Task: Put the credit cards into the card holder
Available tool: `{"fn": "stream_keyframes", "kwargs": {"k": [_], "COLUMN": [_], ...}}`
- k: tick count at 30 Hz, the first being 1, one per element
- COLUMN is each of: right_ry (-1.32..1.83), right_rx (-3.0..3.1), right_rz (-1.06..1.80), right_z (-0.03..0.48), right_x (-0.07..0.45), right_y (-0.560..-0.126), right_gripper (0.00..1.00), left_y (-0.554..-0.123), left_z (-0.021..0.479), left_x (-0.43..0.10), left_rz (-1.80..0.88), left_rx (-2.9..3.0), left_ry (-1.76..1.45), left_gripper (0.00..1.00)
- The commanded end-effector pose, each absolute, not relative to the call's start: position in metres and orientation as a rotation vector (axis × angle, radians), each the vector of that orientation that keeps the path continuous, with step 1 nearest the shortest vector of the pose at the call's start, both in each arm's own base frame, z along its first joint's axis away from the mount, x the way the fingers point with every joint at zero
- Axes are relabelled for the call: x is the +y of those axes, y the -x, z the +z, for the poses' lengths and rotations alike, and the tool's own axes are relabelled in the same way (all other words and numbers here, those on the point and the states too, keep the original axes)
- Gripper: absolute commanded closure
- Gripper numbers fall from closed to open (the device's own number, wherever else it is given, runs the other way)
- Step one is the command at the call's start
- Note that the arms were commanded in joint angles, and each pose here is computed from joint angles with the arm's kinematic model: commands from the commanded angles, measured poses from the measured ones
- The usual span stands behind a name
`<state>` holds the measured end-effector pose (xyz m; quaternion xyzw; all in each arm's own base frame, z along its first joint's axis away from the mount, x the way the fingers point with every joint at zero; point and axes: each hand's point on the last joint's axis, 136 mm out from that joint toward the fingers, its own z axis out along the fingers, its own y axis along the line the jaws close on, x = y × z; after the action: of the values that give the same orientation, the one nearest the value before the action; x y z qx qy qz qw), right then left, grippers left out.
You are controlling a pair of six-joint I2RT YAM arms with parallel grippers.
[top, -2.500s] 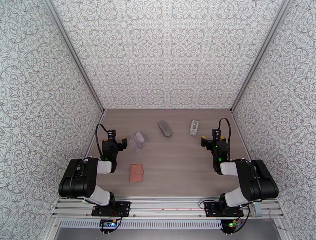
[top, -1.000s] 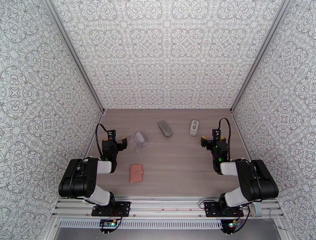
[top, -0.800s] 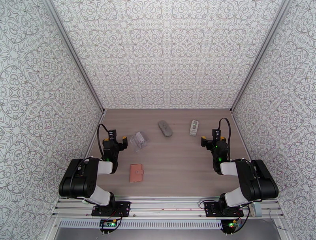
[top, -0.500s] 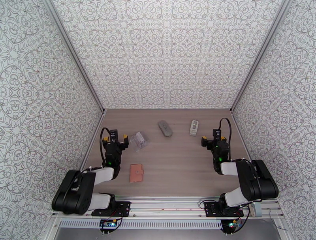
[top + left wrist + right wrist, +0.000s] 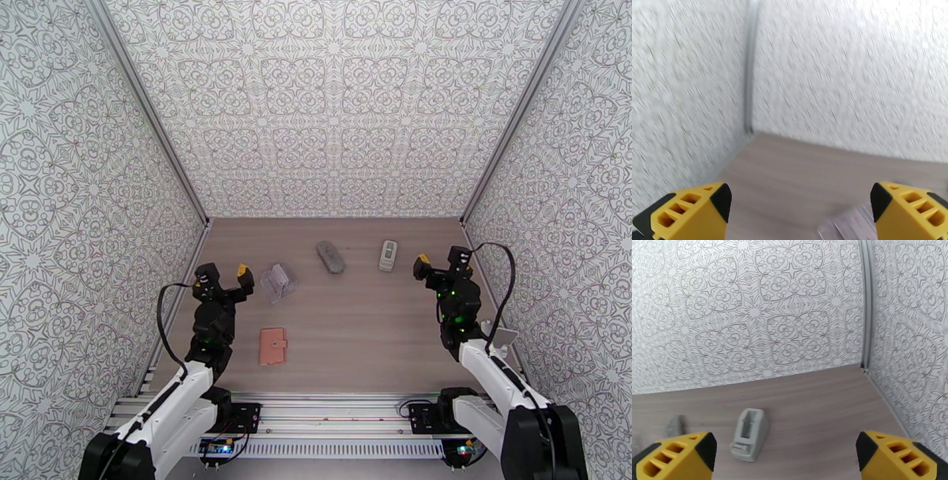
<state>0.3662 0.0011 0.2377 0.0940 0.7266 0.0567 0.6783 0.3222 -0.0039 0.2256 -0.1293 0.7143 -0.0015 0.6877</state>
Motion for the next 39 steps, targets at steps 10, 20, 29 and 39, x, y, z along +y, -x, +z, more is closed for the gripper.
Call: {"fn": "stream_keyframes", "kwargs": {"k": [10,20,29,39], "right_ry": [-0.188,-0.162,0.029,0.229], "right_rx": [1.826,1.920,2.127,2.308], "right_rz": [0.642,0.936,0.981,1.046], "right_z": [0.217,0.235,0.221,0.176], "right_x": [0.066,0.116,0.218,0.320], "right_y": [-0.357,-0.356,-0.360,-0.361], "right_gripper": [0.06,0.19,0.21,0.27], "left_y": [-0.260,-0.219,-0.215,-0.220], "left_z": [0.282,0.245,0.244,0.240], "left_x": [-0.042,-0.066,-0.072,-0.066], "left_rz": [-0.387,-0.493,-0.542,-0.529], "left_rx": [1.954,2.212,2.146,2.138], "left_ry": [0.296,0.155,0.124,0.163], "left_gripper": [0.01,0.05,0.05,0.06]}}
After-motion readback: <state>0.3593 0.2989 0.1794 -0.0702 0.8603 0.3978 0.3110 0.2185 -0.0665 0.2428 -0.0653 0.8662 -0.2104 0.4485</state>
